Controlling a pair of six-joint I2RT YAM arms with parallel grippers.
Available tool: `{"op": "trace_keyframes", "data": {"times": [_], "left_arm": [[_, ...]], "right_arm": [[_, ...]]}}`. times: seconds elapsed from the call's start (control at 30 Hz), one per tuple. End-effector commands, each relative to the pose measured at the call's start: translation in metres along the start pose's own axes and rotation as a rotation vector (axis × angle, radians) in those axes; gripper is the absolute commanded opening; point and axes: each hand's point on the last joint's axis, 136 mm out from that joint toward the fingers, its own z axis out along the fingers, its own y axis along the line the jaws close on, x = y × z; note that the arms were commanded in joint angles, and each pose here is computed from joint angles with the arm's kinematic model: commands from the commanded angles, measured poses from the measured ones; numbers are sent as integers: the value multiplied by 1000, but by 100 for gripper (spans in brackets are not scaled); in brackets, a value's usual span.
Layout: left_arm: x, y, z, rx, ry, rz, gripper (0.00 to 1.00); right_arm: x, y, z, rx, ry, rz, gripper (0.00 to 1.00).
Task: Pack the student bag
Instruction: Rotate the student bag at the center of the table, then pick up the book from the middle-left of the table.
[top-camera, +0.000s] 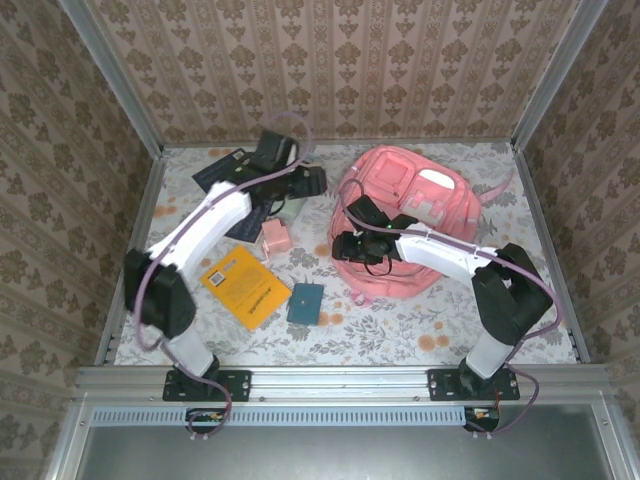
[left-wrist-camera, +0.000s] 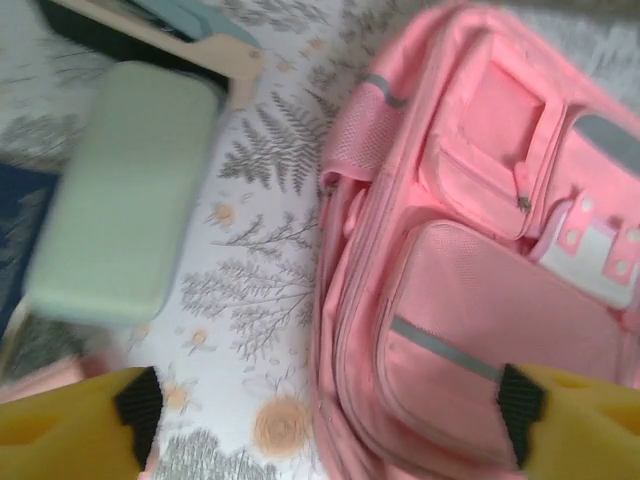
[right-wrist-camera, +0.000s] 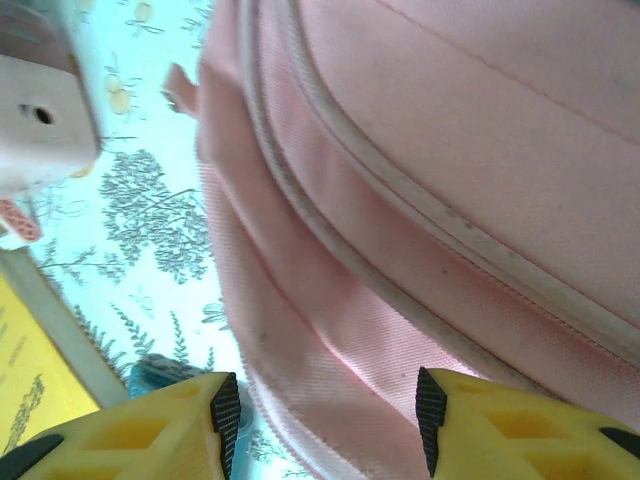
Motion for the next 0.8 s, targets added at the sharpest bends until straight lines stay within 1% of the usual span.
{"op": "trace_keyframes", "data": {"times": [0.0,0.07,0.1,0.2,0.27,0.4,0.5,0.6,0.67,0.77], "left_arm": [[29,57,-17,-118,-15,-135,100],[53,81,-34,-150,-26,-201,100],[64,101,-44,-184,-41,-259,100],[103,136,-66,-248,-69,-358,100],[127,154,-78,-276,-97,-416,100],[176,185,-93,-303,-133,-533,99],[204,192,-90,-255,-127,-624,97],[233,200,-79,-240,-96,-697,96],[245,202,-73,-233,-81,-721,96],[254,202,-63,-200,-64,-728,95]], "right_arm": [[-17,34,-21,-90,-84,-146,55],[-18,49,-21,-134,-113,-210,55],[-18,59,-20,-164,-128,-246,56],[-15,87,-15,-249,-159,-337,57],[-9,104,-9,-293,-149,-387,58],[9,135,16,-360,-55,-460,60],[23,149,39,-373,12,-483,60],[34,157,60,-364,47,-504,61],[41,159,73,-359,71,-513,63],[51,160,90,-348,105,-522,61]]}}
